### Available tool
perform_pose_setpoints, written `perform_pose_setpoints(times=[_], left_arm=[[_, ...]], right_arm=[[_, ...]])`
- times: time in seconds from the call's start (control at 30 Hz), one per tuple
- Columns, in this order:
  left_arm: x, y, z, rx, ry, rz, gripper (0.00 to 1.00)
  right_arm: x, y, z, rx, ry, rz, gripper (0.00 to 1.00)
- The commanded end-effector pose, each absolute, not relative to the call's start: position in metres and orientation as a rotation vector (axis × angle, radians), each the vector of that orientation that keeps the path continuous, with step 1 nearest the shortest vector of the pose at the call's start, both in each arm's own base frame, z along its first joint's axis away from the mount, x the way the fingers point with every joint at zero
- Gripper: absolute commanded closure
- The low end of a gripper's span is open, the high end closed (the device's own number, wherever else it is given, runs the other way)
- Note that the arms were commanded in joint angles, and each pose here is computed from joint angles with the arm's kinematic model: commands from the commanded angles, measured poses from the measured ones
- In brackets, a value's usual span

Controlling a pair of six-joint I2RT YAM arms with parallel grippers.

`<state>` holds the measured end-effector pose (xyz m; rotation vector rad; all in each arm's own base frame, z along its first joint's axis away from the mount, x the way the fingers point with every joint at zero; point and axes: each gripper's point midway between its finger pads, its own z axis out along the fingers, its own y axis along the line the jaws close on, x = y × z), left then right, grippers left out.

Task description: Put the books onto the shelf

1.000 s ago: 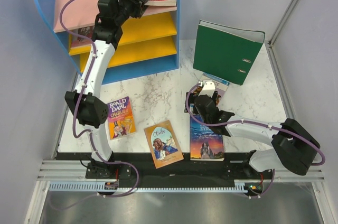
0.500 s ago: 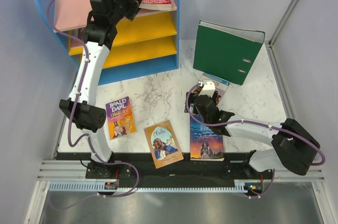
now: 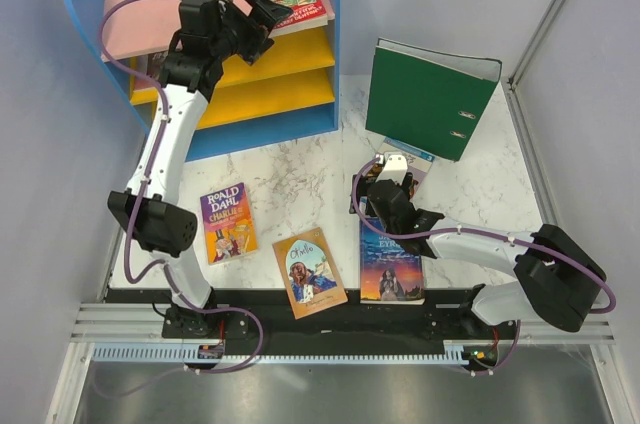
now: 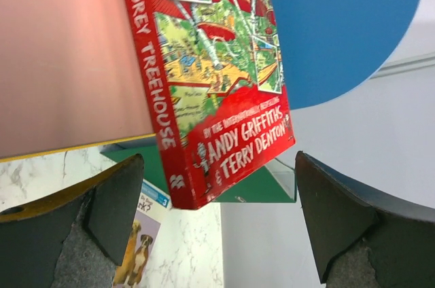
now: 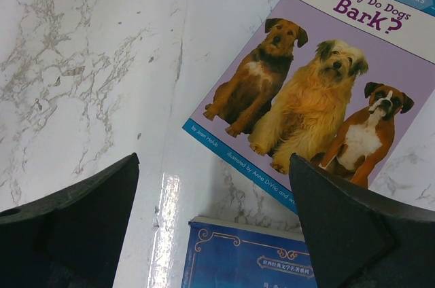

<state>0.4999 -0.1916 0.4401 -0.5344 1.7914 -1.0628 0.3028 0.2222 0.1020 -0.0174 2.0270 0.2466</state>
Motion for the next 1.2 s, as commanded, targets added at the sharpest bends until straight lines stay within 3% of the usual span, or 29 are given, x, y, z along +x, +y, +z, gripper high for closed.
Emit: perform_pose_setpoints(times=[0.0,0.2,0.33,0.67,0.87,1.17], left_arm=[[0.477,-0.183,0.461,-0.473,1.752,-1.027,0.02],[0.470,-0.182,0.463,-0.439,1.747,-1.012,0.01],[0.465,-0.184,0.462,-0.413,1.747,-1.010,0.08],[0.459,-0.187,0.455,-0.379,1.753,-1.011,0.56],[0.468,-0.187,0.451,-0.397,1.752,-0.998,0.79],[0.480,-0.180,0.453,-0.422,1.726,-0.948,0.81]], right_arm=[[0.309,0.225,0.120,0.000,1.985,0.247,0.02],[0.310,0.226,0.119,-0.002,1.990,0.246,0.02],[0.309,0.226,0.118,-0.004,1.992,0.245,0.02],[0.310,0.227,0.116,-0.006,1.999,0.238,0.02],[0.311,0.226,0.117,-0.003,1.996,0.235,0.02],[0.311,0.226,0.115,-0.008,2.002,0.228,0.02]])
